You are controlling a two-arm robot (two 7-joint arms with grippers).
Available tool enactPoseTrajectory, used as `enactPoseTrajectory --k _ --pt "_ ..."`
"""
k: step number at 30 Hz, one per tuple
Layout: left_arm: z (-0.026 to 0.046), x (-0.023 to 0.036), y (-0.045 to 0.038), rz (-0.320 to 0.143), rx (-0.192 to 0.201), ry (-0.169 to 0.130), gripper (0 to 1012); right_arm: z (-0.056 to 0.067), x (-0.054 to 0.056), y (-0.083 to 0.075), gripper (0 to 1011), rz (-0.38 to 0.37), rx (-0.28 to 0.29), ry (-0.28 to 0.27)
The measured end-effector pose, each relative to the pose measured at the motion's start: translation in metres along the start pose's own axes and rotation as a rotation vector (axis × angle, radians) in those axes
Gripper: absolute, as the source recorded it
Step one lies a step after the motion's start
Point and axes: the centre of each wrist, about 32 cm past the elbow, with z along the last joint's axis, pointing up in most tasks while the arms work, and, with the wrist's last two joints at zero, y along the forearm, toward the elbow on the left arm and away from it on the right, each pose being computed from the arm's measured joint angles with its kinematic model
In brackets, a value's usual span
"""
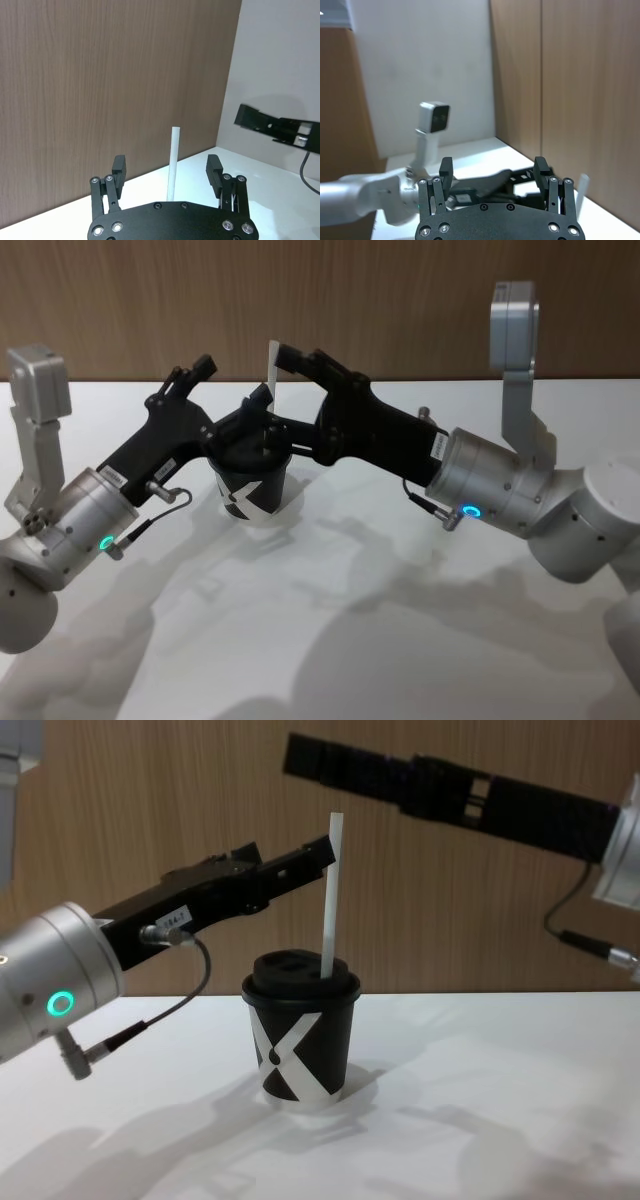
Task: Pick up the straw with one hand, pass it to the other hand, and insert it into the cup.
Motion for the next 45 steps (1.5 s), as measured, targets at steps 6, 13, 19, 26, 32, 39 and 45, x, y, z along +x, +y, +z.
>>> enactPoseTrajectory --k 6,13,19,26,32,39,45 --pt "0.0007 -0.0010 0.0101 0.000 -0.001 0.009 1003 0.000 -0.005 -0.014 1001 -0.083 -0.039 -0.025" --pt "0.0009 -0.0014 0.0204 -0.023 -0.008 0.022 1003 0.002 -0.014 -0.032 1001 -0.179 -0.070 -0.057" --pt "0.0002 -0.0029 0.0299 -0.058 -0.025 0.039 1003 0.005 -0.027 -0.050 1001 -0.250 -0.092 -0.090" --pt "-0.0013 -0.0068 0.0391 -0.094 -0.044 0.054 1003 0.009 -0.039 -0.063 1001 -0.296 -0.110 -0.118" --pt "-0.0019 -0.0086 0.0431 -0.111 -0.052 0.060 1003 0.011 -0.045 -0.069 1001 -0.319 -0.119 -0.133" --pt "-0.0024 -0.0098 0.0457 -0.121 -0.057 0.065 1003 0.013 -0.049 -0.073 1001 -0.334 -0.125 -0.143" --pt "-0.0026 -0.0105 0.0472 -0.127 -0.060 0.067 1003 0.014 -0.051 -0.075 1001 -0.342 -0.128 -0.148"
